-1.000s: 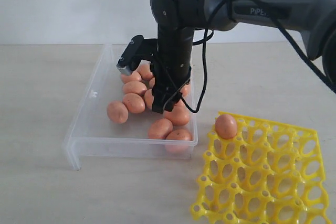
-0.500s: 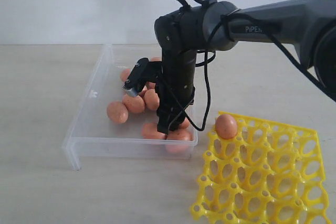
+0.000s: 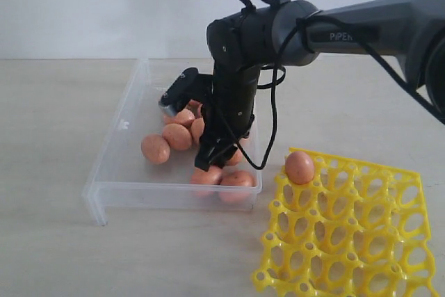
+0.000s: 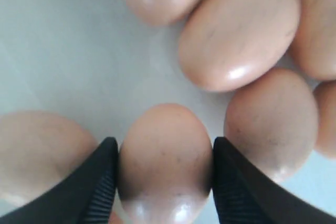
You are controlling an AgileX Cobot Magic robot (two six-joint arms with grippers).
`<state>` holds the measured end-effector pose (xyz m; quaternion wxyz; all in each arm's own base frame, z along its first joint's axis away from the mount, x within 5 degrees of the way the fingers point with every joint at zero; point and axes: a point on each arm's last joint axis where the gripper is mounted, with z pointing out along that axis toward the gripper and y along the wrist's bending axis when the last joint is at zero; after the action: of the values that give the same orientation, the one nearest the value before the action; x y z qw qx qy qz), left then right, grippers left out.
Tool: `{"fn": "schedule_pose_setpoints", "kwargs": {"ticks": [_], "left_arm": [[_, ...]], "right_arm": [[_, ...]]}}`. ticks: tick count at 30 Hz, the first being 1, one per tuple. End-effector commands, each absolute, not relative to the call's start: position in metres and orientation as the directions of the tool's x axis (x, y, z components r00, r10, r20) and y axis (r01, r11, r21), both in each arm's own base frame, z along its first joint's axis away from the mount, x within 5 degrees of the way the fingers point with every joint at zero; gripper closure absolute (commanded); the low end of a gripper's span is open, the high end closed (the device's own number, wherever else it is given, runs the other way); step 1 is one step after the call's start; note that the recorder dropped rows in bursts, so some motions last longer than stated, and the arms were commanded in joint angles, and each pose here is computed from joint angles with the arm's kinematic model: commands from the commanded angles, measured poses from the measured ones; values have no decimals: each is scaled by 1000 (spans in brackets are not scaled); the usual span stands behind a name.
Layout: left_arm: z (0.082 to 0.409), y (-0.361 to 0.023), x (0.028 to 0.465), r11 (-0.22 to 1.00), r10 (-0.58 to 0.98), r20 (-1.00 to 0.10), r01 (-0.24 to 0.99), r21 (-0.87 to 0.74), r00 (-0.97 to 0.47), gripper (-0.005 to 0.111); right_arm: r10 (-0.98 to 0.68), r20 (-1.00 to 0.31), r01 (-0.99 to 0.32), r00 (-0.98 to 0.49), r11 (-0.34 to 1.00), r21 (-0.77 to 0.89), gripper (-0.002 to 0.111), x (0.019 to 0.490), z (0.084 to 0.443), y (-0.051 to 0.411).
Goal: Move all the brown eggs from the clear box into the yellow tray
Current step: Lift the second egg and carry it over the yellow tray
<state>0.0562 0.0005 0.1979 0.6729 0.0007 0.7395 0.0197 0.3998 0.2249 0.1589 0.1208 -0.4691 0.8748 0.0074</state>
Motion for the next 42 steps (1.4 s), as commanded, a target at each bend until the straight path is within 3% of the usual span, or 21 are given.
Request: {"fn": "schedule_pose_setpoints", "kwargs": {"ticks": [1, 7, 13, 19, 23, 27, 29, 31, 33, 34, 37, 42], "left_arm": [[197, 1, 56, 999, 29, -996, -26, 32, -90, 103], [197, 1, 56, 999, 29, -996, -26, 32, -90, 103], [197, 1, 56, 999, 29, -996, -26, 32, -90, 103], [197, 1, 56, 999, 29, -996, -26, 32, -90, 103], [197, 1, 56, 999, 29, -996, -26, 32, -90, 103], [197, 1, 56, 999, 29, -996, -26, 32, -90, 103], [197, 1, 56, 999, 29, -996, -26, 32, -90, 103], [197, 1, 56, 999, 29, -996, -26, 32, -90, 103], [197, 1, 56, 999, 29, -996, -26, 32, -90, 103], [197, 1, 56, 999, 29, -996, -26, 32, -90, 103], [197, 1, 56, 999, 29, -996, -26, 32, -90, 103], [197, 1, 56, 999, 29, -996, -26, 32, -90, 103]], "right_arm": [[-670, -473, -757, -573, 653, -9, 108, 396, 214, 237], [-416, -748, -646, -518, 763, 24, 108, 384, 259, 231], [-142, -922, -427, -361, 904, 29, 108, 337, 272, 175], [137, -979, -63, -153, 987, 148, 108, 285, 262, 87], [301, -952, 257, -64, 926, 276, 108, 260, 248, 28], [235, -968, 415, -87, 892, 179, 108, 247, 229, -11], [150, -966, 335, -210, 940, 73, 108, 246, 218, -13], [67, -946, 156, -317, 988, 17, 108, 247, 210, -2], [13, -951, -1, -308, 1000, 14, 108, 250, 210, 12], [-68, -953, -140, -294, 990, -28, 108, 250, 210, 23], [-163, -936, -349, -312, 936, -47, 108, 249, 207, 40], [-136, -902, -435, -409, 898, 62, 108, 256, 200, 50]]}}
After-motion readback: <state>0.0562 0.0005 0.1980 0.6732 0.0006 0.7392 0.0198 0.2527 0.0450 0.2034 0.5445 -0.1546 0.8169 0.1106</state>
